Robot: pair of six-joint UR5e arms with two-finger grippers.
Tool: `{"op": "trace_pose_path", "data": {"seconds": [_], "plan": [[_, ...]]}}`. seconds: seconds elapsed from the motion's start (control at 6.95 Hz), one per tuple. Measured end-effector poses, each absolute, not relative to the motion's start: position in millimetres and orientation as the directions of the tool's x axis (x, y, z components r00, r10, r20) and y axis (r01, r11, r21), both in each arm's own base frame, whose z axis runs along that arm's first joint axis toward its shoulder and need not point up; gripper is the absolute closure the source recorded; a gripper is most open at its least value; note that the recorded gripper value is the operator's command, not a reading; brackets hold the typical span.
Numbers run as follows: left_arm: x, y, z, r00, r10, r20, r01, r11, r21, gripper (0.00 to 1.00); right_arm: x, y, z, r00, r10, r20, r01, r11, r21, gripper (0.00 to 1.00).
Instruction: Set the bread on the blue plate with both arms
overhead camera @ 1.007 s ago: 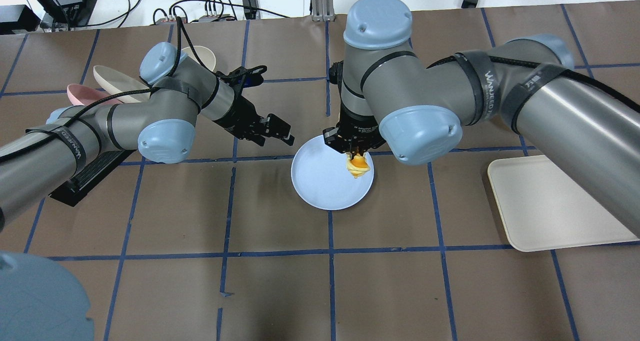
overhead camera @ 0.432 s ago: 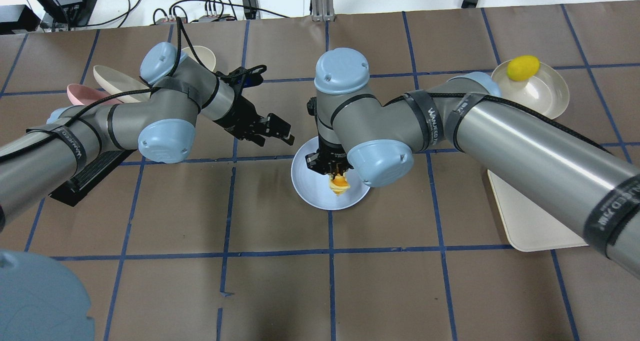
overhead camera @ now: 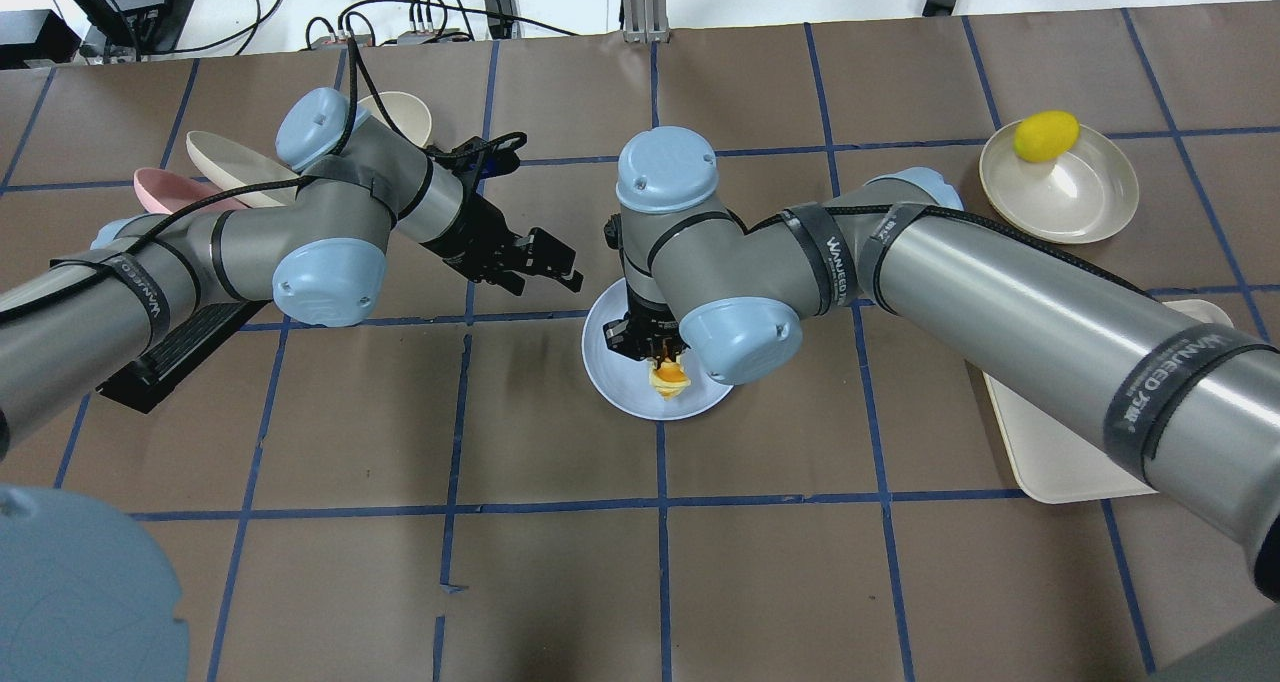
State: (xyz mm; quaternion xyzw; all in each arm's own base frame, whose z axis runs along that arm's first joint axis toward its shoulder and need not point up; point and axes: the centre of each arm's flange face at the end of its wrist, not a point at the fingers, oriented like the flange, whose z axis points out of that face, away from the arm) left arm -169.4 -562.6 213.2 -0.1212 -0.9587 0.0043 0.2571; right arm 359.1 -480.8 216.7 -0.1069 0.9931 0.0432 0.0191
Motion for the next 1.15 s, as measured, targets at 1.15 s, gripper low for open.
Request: {"op": "trace_pose_path", "data": {"seconds": [1.15], "plan": [[-168.7,-563.7,211.9,-0.838,0.231,0.493,0.227,0.971,-0.069,0.0,356.7,-495.4,251.7,-0.978,-0.203,-0.05,-0.205,0.978,0.032,0.0]]}}
